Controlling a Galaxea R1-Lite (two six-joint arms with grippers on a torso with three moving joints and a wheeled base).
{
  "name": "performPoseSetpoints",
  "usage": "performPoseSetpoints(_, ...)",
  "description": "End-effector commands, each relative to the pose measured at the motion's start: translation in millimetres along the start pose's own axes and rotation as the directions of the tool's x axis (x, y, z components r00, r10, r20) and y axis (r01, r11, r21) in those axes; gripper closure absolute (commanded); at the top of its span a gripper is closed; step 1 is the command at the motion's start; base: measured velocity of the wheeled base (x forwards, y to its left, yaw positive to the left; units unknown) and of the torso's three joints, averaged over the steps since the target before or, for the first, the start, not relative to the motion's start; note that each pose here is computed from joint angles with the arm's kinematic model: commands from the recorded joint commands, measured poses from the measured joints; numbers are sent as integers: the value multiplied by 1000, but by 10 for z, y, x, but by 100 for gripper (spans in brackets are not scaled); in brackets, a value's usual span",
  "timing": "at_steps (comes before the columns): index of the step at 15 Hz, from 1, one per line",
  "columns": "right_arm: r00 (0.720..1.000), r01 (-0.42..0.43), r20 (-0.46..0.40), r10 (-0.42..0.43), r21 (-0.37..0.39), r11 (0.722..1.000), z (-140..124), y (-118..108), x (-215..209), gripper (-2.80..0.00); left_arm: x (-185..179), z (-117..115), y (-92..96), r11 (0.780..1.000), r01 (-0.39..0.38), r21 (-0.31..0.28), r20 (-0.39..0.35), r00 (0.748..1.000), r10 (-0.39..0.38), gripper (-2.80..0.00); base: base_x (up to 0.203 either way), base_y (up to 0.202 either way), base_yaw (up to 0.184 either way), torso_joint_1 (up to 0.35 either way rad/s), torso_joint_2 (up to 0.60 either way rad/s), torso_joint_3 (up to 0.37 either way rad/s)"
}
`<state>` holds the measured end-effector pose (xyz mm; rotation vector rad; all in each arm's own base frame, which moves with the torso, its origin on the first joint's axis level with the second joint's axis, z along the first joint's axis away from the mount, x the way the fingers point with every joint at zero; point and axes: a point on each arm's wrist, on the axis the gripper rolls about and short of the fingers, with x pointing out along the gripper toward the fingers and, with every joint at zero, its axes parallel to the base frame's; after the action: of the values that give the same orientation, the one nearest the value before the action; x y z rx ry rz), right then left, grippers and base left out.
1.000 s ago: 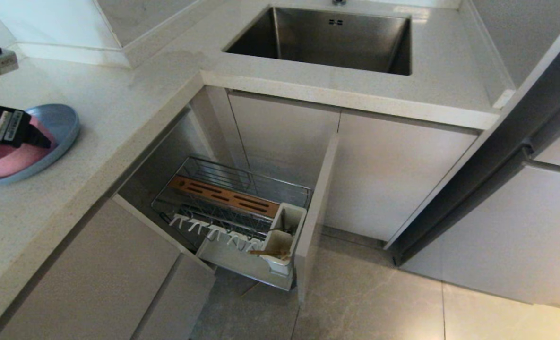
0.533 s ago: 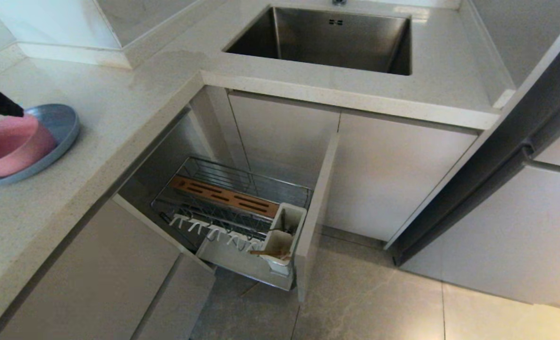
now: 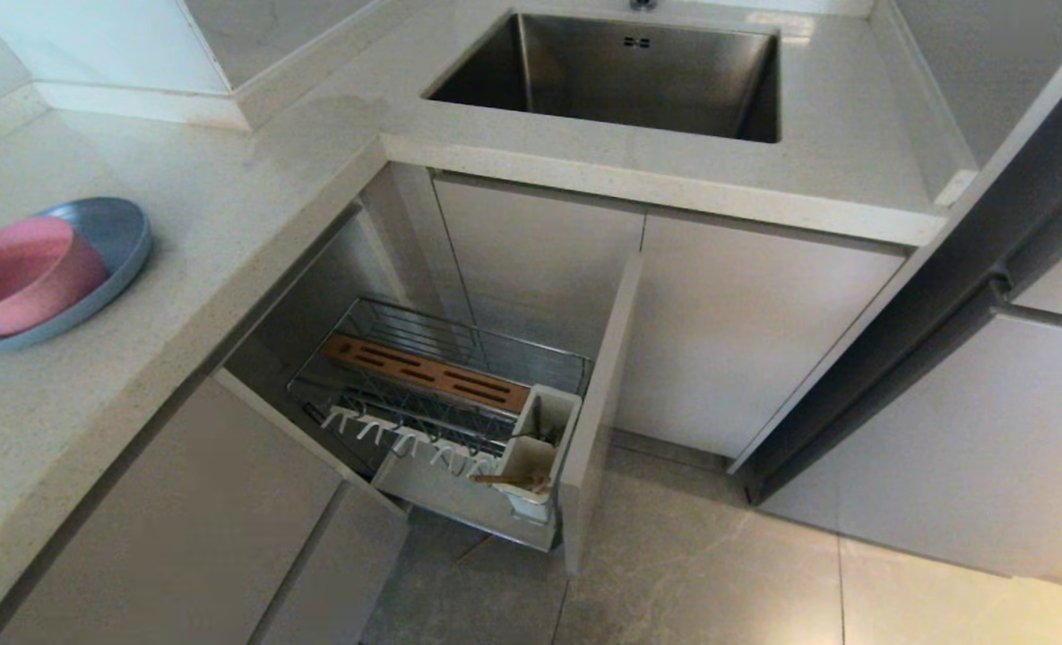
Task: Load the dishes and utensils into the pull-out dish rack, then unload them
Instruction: Take the fork out of the cupboard
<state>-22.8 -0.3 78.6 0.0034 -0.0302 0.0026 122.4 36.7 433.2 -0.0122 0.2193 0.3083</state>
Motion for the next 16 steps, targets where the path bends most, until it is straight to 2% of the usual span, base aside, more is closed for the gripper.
performPoseSetpoints(1, 1000, 0, -7, 0, 0, 1000, -21, 0, 5, 0, -359, -37, -2, 996, 51, -72, 60, 997, -47, 0, 0, 0, 0, 0, 0, 0)
performPoseSetpoints(3, 1000, 0, -8, 0, 0, 1000, -22, 0, 6, 0, -548, -129, -22, 978, 155, -141, 71, 987, -147, 0, 0, 0, 0, 0, 0, 0)
performPoseSetpoints(5, 1000, 0, -7, 0, 0, 1000, -21, 0, 5, 0, -601, -293, -53, 947, 267, -178, 27, 963, -267, 0, 0, 0, 0, 0, 0, 0)
performPoseSetpoints(6, 1000, 0, -7, 0, 0, 1000, -22, 0, 5, 0, -573, -371, -69, 927, 317, -202, -7, 946, -325, 0, 0, 0, 0, 0, 0, 0)
performPoseSetpoints(7, 1000, 0, -9, 0, 0, 1000, -25, 0, 6, 0, -533, -451, -91, 891, 380, -249, -52, 913, -404, 0, 0, 0, 0, 0, 0, 0)
performPoseSetpoints(8, 1000, 0, -7, 0, 0, 1000, -21, 0, 5, 0, -491, -514, -110, 855, 432, -287, -104, 873, -476, 0, 0, 0, 0, 0, 0, 0)
performPoseSetpoints(10, 1000, 0, -7, 0, 0, 1000, -21, 0, 5, 0, -285, -632, -160, 752, 523, -401, -232, 736, -636, 0, 0, 0, 0, 0, 0, 0)
performPoseSetpoints(11, 1000, 0, -7, 0, 0, 1000, -21, 0, 5, 0, -163, -673, -187, 714, 540, -446, -282, 673, -684, 0, 0, 0, 0, 0, 0, 0)
performPoseSetpoints(12, 1000, 0, -8, 0, 0, 1000, -24, 0, 6, 0, -80, -697, -210, 690, 551, -469, -311, 628, -713, 0, 0, 0, 0, 0, 0, 0)
performPoseSetpoints(14, 1000, 0, -7, 0, 0, 1000, -21, 0, 5, 0, 181, -752, -291, 671, 540, -508, -388, 552, -738, 0, 0, 0, 0, 0, 0, 0)
performPoseSetpoints(15, 1000, 0, -8, 0, 0, 1000, -22, 0, 6, 0, 339, -788, -337, 675, 525, -518, -428, 524, -736, 0, 0, 0, 0, 0, 0, 0)
performPoseSetpoints(16, 1000, 0, -7, 0, 0, 1000, -21, 0, 5, 0, 511, -839, -402, 689, 509, -515, -479, 496, -724, 0, 0, 0, 0, 0, 0, 0)
